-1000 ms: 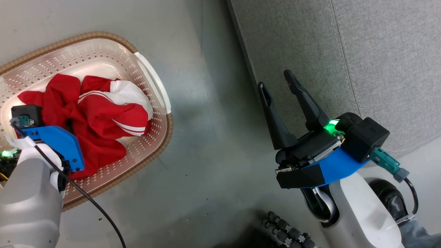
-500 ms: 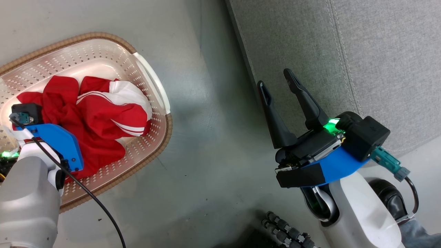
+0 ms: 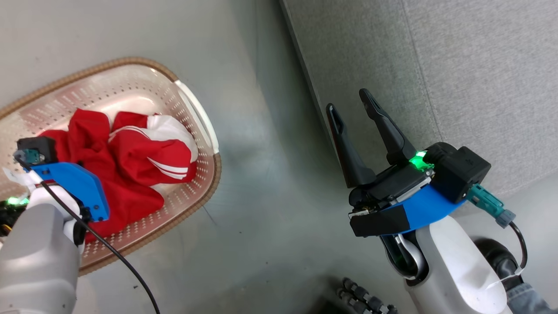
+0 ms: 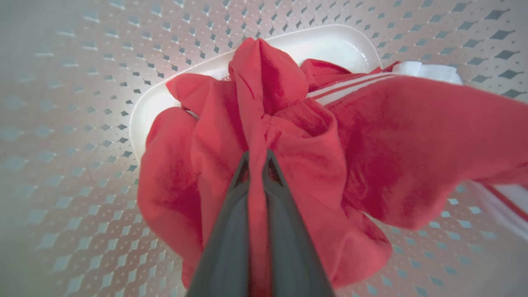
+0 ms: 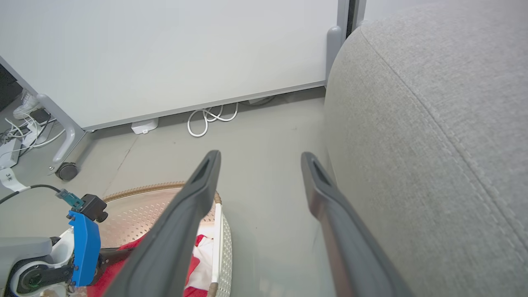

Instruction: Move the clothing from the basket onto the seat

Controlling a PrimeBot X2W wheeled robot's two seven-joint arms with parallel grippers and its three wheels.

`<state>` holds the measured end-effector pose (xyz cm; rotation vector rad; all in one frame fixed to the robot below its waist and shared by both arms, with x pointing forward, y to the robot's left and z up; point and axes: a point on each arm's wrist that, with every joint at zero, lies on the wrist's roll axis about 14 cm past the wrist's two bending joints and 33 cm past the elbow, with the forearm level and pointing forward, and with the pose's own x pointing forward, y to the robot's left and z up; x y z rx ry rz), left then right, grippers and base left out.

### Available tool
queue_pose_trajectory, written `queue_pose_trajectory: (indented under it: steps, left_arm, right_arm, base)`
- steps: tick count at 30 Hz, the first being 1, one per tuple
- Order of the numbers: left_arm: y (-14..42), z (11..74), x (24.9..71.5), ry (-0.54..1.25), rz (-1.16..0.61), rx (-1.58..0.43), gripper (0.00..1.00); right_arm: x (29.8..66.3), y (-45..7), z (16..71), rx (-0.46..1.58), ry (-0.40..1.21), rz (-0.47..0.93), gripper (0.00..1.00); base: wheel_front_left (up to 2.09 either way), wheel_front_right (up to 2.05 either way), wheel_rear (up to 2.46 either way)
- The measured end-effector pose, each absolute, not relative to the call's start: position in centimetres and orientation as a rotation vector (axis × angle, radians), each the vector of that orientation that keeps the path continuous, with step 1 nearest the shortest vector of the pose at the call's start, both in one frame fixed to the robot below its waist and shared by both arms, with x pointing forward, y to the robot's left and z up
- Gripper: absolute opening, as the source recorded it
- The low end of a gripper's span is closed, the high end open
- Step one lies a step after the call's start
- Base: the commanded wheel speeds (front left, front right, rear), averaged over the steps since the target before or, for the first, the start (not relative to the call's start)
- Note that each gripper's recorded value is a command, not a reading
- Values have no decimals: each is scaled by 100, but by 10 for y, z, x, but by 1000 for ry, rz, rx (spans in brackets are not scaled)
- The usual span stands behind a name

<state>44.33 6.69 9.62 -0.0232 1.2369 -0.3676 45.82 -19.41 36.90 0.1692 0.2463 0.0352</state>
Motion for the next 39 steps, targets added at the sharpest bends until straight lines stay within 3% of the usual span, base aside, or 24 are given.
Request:
queue_pose_trajectory:
  steps: [16,21,39]
  left_arm:
    - [54,200,463,974,-362,-106,0]
    - [16,258,456,849,-432,-172,0]
    - [-21,452,457,371,-591,-208,0]
  right_arm:
    - [440,-190,430,165,123,45,100]
    - [426,-187,452,152,78,51,100]
    - [388,-145,499,161,-35,164,100]
  base:
    - [0,0,0]
    - [0,0,0]
    - [0,0,0]
